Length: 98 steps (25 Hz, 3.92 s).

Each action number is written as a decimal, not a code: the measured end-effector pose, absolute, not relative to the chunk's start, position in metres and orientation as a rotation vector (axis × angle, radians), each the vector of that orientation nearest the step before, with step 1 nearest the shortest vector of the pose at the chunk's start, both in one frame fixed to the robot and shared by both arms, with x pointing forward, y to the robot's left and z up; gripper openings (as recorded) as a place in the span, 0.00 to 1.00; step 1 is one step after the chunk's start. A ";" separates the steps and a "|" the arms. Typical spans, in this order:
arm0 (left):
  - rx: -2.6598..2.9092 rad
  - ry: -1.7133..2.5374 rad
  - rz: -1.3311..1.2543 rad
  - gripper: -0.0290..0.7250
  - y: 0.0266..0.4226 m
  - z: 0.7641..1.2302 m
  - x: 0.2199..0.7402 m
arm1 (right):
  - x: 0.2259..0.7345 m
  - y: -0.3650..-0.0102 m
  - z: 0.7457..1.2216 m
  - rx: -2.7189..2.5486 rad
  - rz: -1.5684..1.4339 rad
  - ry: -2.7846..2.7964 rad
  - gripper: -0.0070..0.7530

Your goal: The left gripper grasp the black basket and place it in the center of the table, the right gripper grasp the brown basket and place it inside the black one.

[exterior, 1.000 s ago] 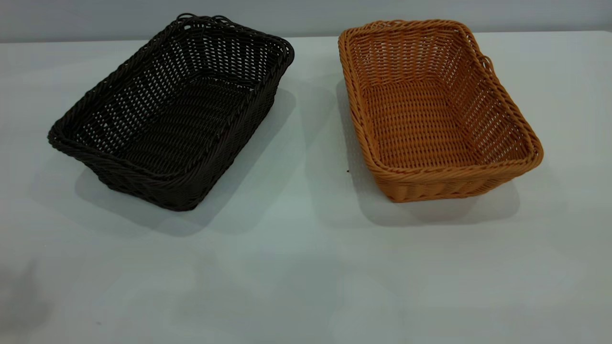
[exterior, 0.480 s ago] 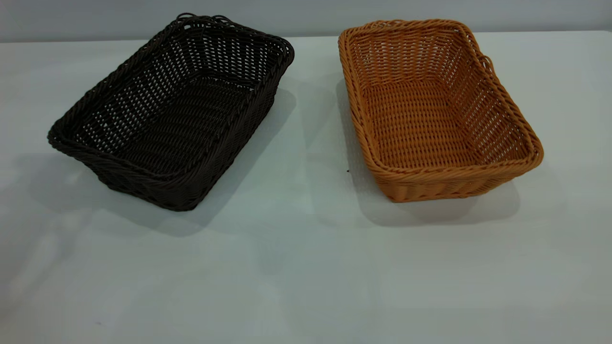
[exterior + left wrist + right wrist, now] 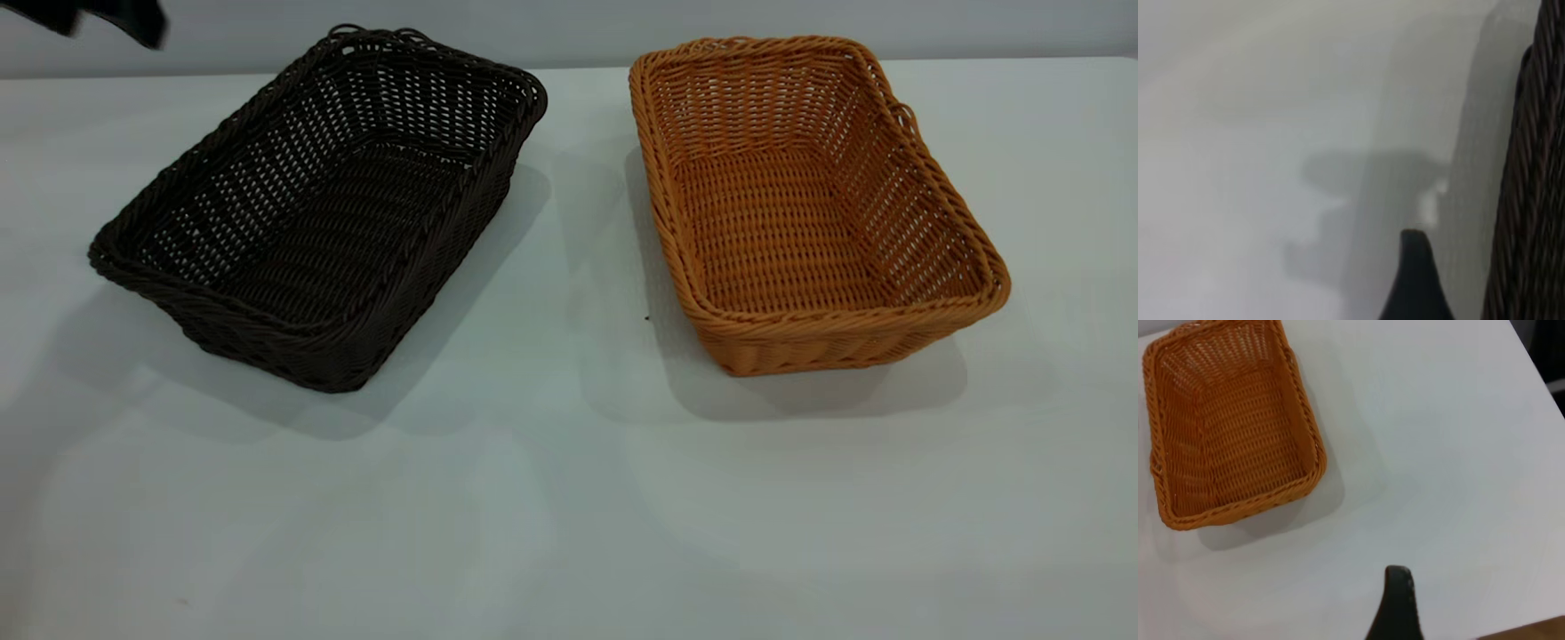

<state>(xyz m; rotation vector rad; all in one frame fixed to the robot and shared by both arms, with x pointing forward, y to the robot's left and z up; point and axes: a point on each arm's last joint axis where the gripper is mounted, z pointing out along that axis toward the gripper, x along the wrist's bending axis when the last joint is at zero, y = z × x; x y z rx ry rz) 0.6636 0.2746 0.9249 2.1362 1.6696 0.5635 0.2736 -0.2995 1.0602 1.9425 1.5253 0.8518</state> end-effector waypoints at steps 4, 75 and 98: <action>2.217 1.612 0.535 0.69 0.260 0.894 0.680 | 0.300 -0.299 1.062 2.017 0.834 1.534 0.72; 2.352 1.398 0.585 0.15 0.238 0.910 0.690 | 0.586 -0.260 0.808 3.166 0.795 1.088 0.09; 2.817 0.057 0.429 0.15 0.072 0.866 0.628 | 0.646 -0.374 0.910 2.680 1.376 1.470 0.09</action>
